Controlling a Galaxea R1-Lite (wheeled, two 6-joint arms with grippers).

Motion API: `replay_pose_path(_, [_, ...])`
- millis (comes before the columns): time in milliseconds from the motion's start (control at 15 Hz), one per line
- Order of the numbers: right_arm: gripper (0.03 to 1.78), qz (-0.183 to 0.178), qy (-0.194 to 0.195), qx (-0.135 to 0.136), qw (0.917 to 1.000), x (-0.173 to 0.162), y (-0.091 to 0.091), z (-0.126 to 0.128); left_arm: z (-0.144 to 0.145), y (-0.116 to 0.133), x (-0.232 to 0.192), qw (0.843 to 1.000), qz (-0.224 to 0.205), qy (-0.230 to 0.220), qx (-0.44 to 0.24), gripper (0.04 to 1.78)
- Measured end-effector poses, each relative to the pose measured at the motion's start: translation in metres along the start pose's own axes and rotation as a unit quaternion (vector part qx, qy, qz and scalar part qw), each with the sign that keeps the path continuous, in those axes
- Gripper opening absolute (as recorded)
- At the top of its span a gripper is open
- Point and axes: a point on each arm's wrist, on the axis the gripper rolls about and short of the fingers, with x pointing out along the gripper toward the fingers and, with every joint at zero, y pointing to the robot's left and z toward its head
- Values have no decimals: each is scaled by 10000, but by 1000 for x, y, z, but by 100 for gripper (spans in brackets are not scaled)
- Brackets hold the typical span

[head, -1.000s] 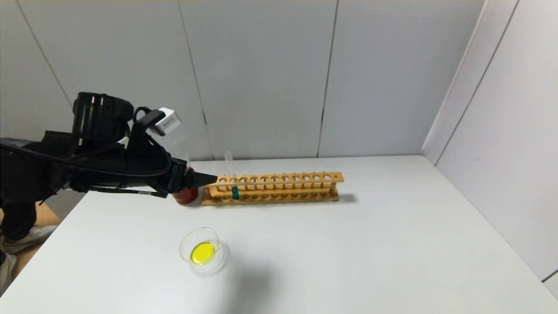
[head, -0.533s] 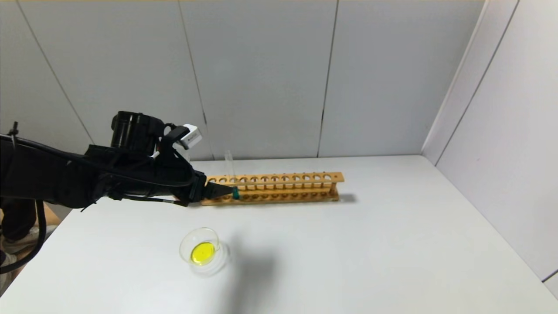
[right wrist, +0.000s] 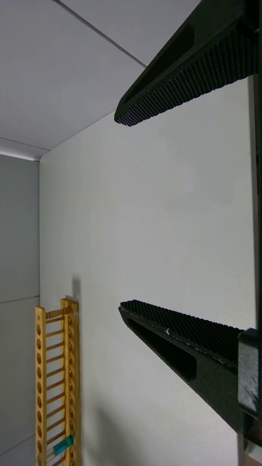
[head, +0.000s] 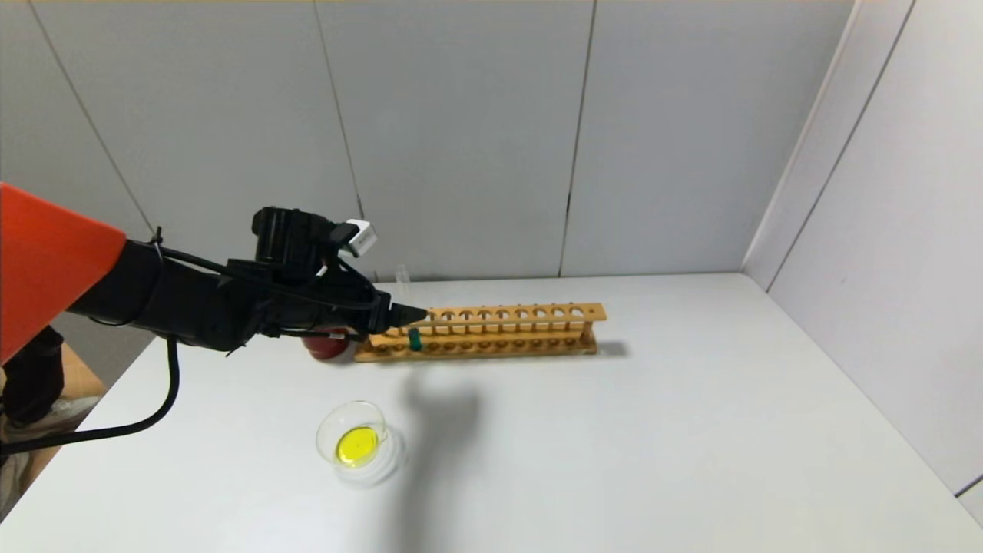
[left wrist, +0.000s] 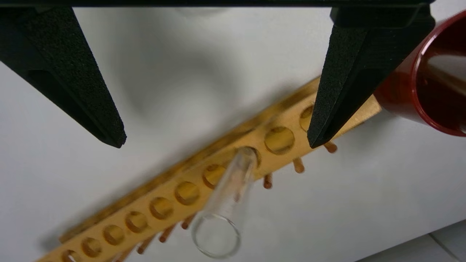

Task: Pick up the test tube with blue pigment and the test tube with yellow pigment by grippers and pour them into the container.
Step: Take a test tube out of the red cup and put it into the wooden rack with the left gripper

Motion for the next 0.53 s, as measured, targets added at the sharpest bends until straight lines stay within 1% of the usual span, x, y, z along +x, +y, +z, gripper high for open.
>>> replay_pose_path(133, [175,0,0,0,10000,0,0,0,-1,2,12,10000,85,28,-21,175])
replay_pose_path(533, [175,0,0,0,10000,0,0,0,-4,6,35,9999,58,56,-115,175])
